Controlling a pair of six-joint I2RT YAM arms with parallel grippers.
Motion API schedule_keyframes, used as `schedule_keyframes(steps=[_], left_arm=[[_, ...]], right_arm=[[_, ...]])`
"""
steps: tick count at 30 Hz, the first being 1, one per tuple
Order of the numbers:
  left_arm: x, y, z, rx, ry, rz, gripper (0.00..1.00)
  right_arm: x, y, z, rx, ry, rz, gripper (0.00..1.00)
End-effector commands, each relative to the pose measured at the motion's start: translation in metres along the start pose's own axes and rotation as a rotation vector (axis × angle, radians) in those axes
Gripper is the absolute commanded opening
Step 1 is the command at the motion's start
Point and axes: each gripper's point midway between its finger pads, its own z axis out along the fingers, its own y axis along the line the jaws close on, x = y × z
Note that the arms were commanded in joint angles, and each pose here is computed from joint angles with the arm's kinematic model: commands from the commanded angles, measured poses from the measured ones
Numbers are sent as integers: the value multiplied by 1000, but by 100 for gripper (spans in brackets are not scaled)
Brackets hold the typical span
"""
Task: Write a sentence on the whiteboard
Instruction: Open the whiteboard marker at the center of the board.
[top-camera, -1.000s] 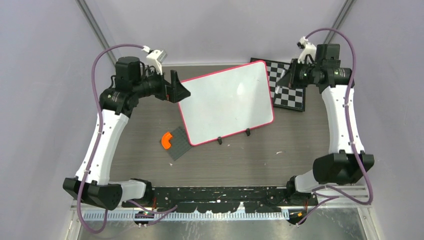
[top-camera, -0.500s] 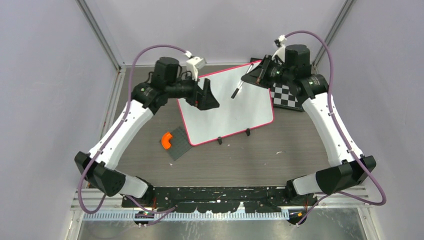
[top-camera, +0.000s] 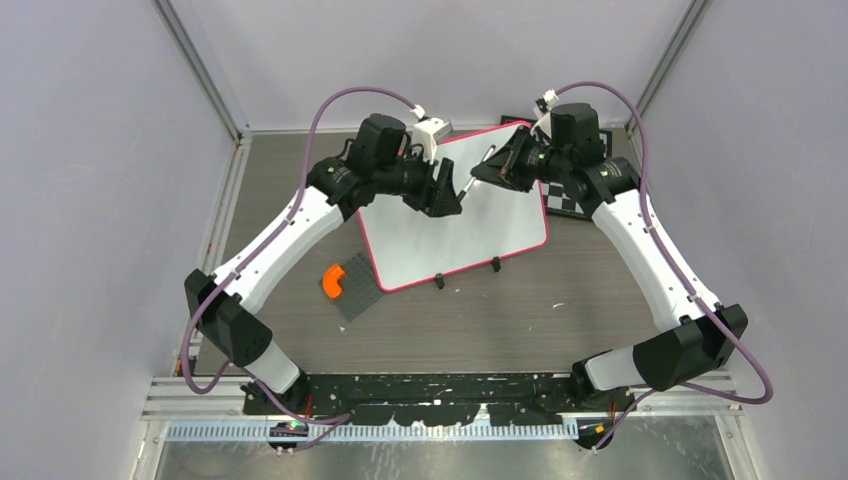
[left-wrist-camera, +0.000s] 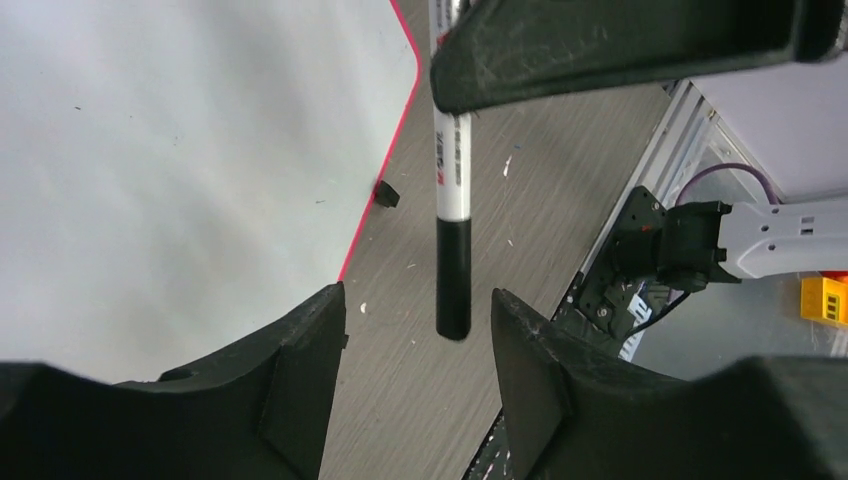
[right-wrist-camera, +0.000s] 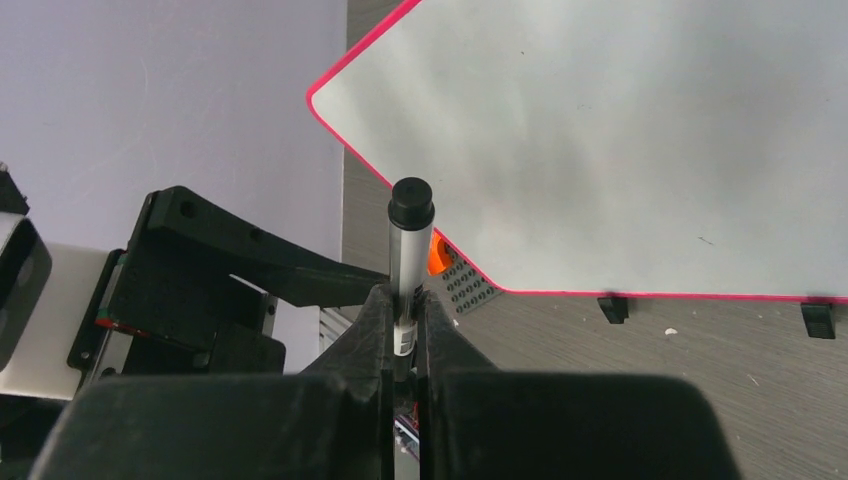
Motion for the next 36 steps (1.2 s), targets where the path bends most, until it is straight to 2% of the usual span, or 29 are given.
schedule_keyframes(steps=[1, 4, 5, 8, 9, 10, 13, 15, 18, 20, 25, 32, 34, 36], left_arm=[[-22, -2, 6, -1, -61, 12, 54], [-22, 1, 8, -12, -65, 13, 44], [-22, 1, 8, -13, -66, 15, 37], [-22, 1, 6, -18, -63, 30, 5], [-22, 3, 4, -31, -64, 40, 0], [-21, 4, 1, -38, -59, 57, 0], [-10, 7, -16, -62, -22, 148, 0], [4, 5, -29, -43, 18, 238, 0], [27, -2, -50, 2, 78, 370, 0], [40, -3, -59, 15, 116, 423, 0], [59, -18, -72, 119, 169, 491, 0], [60, -40, -72, 233, 198, 526, 0], [61, -44, -71, 253, 206, 536, 0], [64, -49, -69, 279, 221, 542, 0]], right_arm=[[-6, 33, -19, -109, -49, -26, 0], [-2, 37, -19, -134, -31, -20, 0], [-1, 37, -19, -138, -25, -20, 0], [4, 39, -18, -166, 0, -45, 0], [7, 40, -18, -183, 14, -57, 0], [10, 40, -19, -195, 26, -72, 6], [19, 37, -26, -258, 95, -135, 34], [25, 38, -38, -345, 168, -185, 49], [37, 44, -62, -487, 275, -232, 77], [45, 42, -71, -517, 320, -236, 85], [78, 45, -82, -583, 460, -241, 86], [104, 55, -84, -588, 508, -281, 86], [111, 54, -84, -590, 531, -285, 84], [118, 53, -83, -587, 552, -291, 78]])
